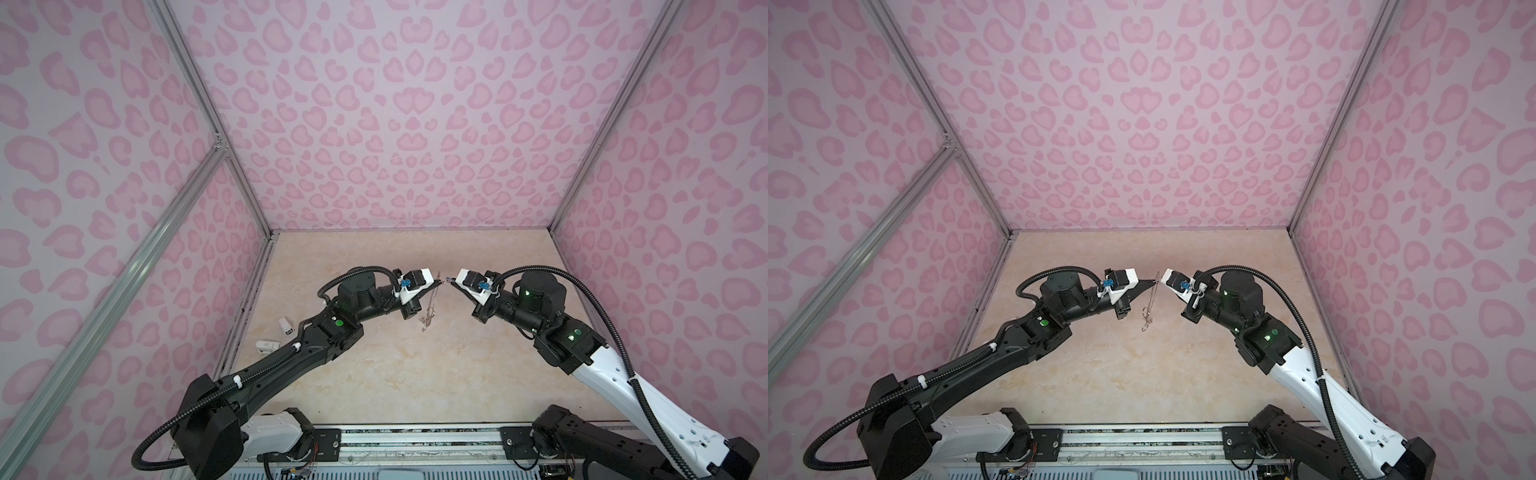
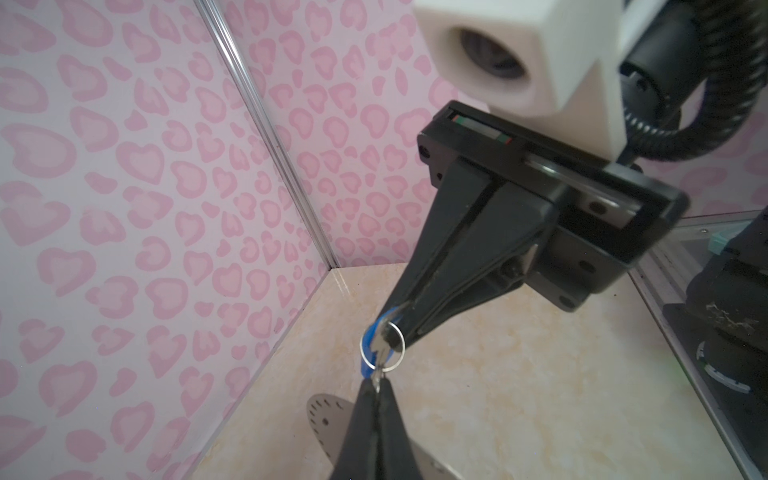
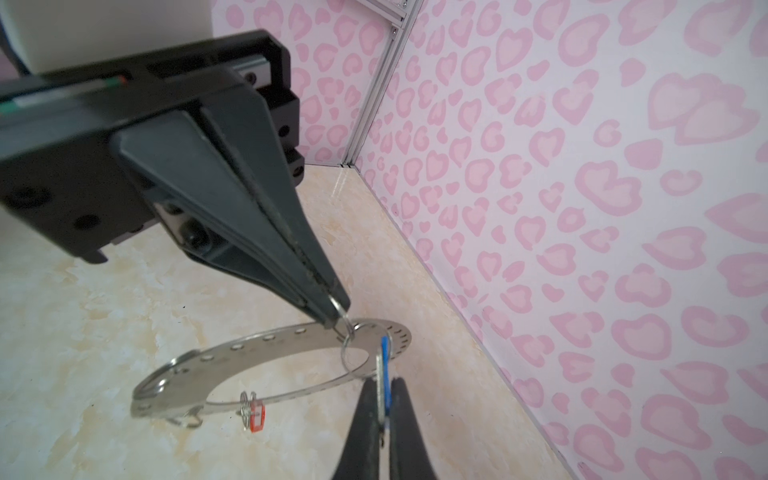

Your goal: Put the keys on the keyring

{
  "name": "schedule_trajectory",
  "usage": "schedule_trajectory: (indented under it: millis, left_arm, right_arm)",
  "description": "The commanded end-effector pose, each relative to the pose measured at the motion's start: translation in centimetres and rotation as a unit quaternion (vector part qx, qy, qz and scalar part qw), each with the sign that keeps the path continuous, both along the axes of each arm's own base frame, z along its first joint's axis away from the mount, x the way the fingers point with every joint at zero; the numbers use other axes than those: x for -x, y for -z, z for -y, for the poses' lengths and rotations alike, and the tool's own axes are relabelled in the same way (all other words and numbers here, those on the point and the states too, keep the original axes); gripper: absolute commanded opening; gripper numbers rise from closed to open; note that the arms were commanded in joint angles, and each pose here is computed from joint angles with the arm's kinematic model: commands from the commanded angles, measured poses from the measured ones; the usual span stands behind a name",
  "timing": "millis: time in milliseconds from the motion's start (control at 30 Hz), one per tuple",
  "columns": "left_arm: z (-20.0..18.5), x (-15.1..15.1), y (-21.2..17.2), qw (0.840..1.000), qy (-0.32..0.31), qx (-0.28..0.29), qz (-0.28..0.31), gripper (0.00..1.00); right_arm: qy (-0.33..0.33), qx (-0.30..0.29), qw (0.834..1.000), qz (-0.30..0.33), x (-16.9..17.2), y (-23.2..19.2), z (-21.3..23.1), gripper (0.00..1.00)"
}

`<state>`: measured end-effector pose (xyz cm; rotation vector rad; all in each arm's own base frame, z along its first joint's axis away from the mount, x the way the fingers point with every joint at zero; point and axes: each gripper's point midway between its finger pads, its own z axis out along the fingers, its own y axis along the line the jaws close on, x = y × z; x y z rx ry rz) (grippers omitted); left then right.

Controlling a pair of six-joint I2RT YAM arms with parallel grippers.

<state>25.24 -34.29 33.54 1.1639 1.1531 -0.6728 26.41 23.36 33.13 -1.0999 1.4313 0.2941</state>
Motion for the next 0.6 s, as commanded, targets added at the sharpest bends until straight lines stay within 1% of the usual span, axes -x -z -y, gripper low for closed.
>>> schedule_trajectory:
  millis: [0, 167, 333, 567]
  left_arm:
    - [0.3, 0.3, -0.6, 1.0, 0.006, -0.003, 0.021, 0.03]
    - [0.5, 0.3, 0.1, 1.0, 0.003, -0.023, 0.02, 0.03]
    - [0.2, 0.0, 0.9, 0.999, -0.011, -0.035, 0.014, 0.03]
    - [-0.5, -0.8, 1.8, 0.999, -0.025, -0.038, -0.01, 0.03]
  right_arm:
    - [-0.009, 0.006, 1.0, 0.002, 0.0, -0.1, -0.3, 0.0]
    - [-0.018, 0.019, 1.0, -0.001, 0.2, 0.0, -0.4, 0.0]
    - [-0.009, 0.041, 0.999, -0.002, 0.0, 0.3, 0.1, 0.0]
    - [0.003, 0.095, 0.995, -0.012, -0.5, 1.9, 0.7, 0.0]
